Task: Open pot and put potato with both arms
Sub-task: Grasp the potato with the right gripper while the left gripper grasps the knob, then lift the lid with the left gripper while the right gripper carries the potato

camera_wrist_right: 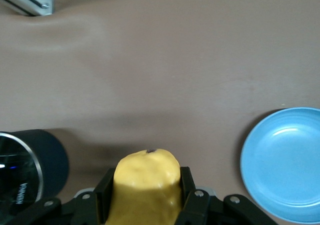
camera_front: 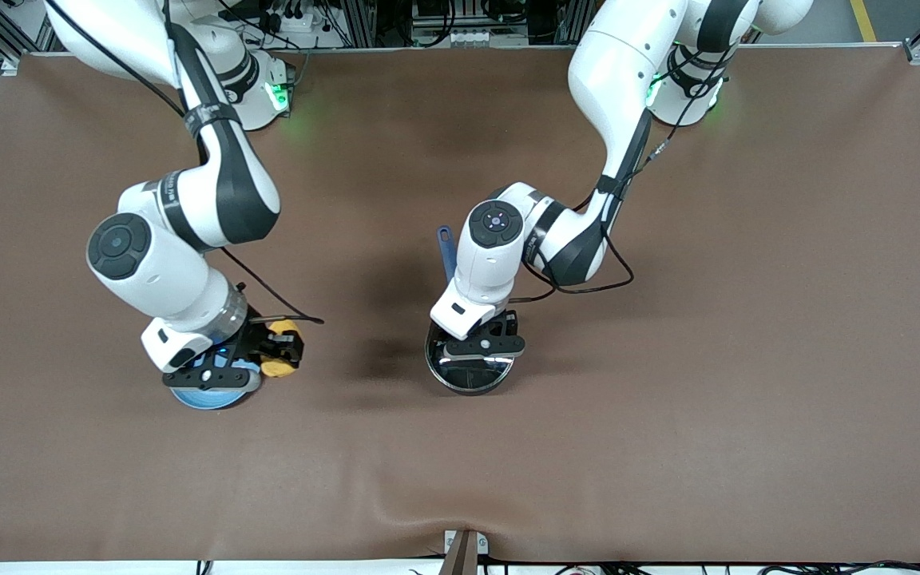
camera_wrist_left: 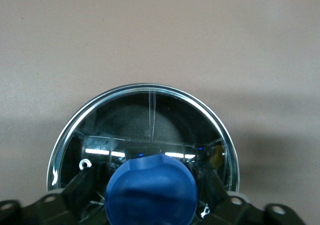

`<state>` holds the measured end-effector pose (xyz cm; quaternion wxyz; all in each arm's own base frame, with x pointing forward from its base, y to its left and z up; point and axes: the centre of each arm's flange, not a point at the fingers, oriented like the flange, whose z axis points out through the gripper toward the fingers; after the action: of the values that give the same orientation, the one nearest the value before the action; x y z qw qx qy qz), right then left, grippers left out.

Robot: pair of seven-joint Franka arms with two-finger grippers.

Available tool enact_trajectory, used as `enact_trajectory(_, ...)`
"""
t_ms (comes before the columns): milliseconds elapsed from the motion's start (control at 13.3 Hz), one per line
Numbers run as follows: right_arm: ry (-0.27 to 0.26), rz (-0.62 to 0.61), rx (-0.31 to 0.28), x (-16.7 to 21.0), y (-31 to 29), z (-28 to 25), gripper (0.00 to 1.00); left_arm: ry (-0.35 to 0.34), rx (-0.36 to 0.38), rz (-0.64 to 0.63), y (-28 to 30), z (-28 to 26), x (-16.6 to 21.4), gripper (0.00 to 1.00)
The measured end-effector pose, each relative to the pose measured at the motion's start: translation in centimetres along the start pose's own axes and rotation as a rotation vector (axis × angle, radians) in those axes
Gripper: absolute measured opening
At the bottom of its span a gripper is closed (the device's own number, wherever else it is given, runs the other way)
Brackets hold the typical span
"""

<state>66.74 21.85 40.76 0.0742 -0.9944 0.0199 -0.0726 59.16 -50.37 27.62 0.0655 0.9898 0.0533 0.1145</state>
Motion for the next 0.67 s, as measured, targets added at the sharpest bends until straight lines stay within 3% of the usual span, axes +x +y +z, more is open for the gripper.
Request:
enact_trajectory(225, 0.002, -0.001, 0.047, -0.4, -2.3, -0.6, 0.56, 0.011, -0.010, -0.050, 0.2, -0.3, 0.2, 0.60)
enact_trajectory(675, 0.016, 0.076, 0.081, -1.8, -7.7, -2.0, 0.56, 0.032, -0.029, -0.085, 0.3, -1.8, 1.3, 0.60)
